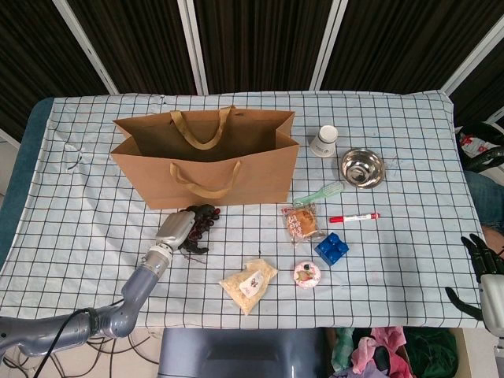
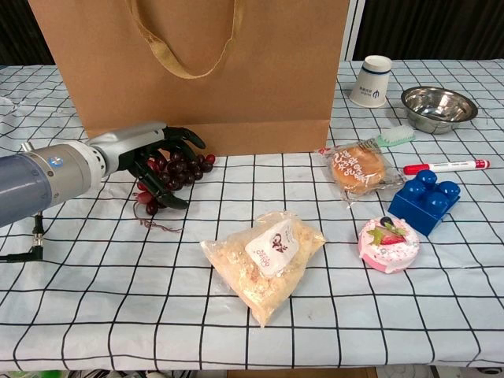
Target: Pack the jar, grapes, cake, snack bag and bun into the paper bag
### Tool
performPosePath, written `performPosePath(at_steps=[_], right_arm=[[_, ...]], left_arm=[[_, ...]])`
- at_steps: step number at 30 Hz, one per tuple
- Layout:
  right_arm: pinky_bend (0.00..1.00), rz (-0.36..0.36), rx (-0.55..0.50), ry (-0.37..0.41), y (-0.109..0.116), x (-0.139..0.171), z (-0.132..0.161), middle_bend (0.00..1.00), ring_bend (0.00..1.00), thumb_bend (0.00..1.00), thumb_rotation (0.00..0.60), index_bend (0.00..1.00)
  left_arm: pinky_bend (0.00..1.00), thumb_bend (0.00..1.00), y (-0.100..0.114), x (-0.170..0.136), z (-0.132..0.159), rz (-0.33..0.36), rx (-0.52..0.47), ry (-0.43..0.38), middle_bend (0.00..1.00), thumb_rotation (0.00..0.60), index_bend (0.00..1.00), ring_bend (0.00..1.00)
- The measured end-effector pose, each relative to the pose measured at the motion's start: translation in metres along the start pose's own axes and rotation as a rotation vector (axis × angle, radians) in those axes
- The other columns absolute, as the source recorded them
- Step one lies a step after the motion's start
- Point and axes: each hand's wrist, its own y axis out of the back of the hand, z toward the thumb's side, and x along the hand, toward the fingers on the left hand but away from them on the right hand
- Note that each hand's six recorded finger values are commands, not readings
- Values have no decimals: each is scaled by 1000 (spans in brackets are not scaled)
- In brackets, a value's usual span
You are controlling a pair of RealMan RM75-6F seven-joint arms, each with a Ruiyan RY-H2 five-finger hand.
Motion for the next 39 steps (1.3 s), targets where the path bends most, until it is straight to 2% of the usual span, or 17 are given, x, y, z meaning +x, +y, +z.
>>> performPosePath(at_steps=[3, 14, 20, 23, 28, 32, 36, 39], right_arm=[[244, 6, 0, -2, -1, 0, -1, 68, 156, 190, 600, 83], [244, 18, -4, -5, -3, 0, 1, 68, 160, 191, 600, 83], [244, 21, -6, -7, -4, 0, 1, 68, 161, 192, 600, 83], [245, 24, -9, -6, -4, 0, 1, 68, 162, 192, 600, 83], [256, 31, -16, 1, -4, 0, 3, 68, 163, 193, 600, 84], [257, 30, -22, 2, -3, 0, 3, 68, 162, 192, 600, 84], [260, 26, -25, -4, -2, 0, 2, 68, 163, 193, 600, 84], [267, 24, -29, -1, -1, 0, 2, 68, 163, 193, 600, 84]], left_arm=[[396, 267, 4, -3, -2, 12, -3, -1, 336, 600, 240, 241], [420, 278, 7, -9, -3, 19, 24, -4, 386, 600, 286, 271], [427, 289, 5, -12, -5, 16, 83, -4, 394, 600, 289, 277], [480, 294, 6, -16, -3, 26, 115, -12, 426, 600, 309, 318], [599, 378, 8, -19, -6, 66, 202, -6, 532, 600, 384, 438], [623, 400, 5, -19, -12, 68, 281, 15, 571, 600, 424, 468], [707, 470, 4, -19, -15, 66, 300, 30, 648, 600, 479, 543], [796, 566, 7, -20, -12, 75, 298, 19, 728, 600, 560, 624]])
